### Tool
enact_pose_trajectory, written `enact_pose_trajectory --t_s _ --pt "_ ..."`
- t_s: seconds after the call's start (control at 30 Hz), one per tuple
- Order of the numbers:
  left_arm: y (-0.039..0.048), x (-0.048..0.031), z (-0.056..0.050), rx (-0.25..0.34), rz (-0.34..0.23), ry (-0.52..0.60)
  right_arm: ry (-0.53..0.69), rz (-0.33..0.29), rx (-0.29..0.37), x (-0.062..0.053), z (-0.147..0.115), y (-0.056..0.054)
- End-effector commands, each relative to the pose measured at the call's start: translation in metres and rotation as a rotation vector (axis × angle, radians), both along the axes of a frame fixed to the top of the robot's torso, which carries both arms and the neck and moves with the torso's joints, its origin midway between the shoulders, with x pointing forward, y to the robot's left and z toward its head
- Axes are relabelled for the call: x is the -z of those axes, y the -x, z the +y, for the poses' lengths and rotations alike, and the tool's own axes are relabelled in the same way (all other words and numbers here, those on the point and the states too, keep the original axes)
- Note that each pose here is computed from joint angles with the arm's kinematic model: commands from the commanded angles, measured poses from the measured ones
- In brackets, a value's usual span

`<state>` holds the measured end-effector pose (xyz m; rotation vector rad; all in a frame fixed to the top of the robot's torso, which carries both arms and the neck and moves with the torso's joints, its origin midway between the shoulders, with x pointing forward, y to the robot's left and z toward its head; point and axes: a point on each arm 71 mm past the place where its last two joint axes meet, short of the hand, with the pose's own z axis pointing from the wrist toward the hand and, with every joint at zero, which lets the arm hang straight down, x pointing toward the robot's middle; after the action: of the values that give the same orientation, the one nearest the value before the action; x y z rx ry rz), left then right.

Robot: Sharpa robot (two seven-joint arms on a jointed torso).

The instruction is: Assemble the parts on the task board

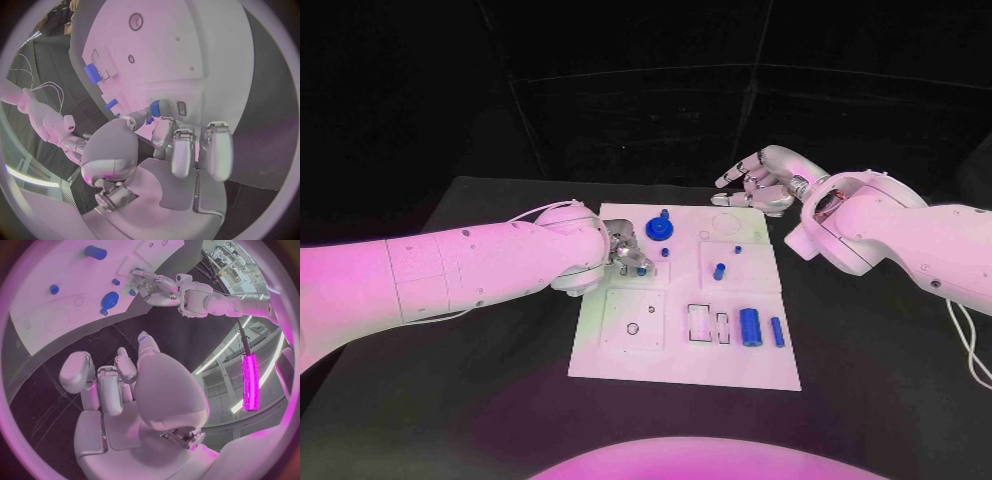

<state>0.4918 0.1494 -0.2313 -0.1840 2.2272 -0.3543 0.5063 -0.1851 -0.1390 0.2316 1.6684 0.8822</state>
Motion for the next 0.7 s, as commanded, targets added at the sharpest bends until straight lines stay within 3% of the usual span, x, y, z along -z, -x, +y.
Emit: enact_pose_trajectory --t_s 0.03,0.3,0.43,0.57,0.7 --pt "0.0013 0.0019 -0.001 0.000 0.012 0.003 0.003 -0.001 -0.007 -0.001 0.001 0.000" --pt "0.0006 0.0010 0.005 -0.018 0.003 0.006 0.004 -0.001 -0.006 -0.001 0.000 -0.001" --pt "0.0003 -0.0048 0.012 -0.030 -0.011 0.013 0.005 -0.001 -0.002 -0.001 -0.001 -0.002" --pt "-0.0034 -0.0171 0.017 -0.038 -0.030 0.025 0.007 -0.001 0.002 0.000 -0.003 -0.002" --pt "-0.0089 -0.0353 0.020 -0.042 -0.054 0.044 0.009 0.002 0.004 0.000 -0.003 -0.004"
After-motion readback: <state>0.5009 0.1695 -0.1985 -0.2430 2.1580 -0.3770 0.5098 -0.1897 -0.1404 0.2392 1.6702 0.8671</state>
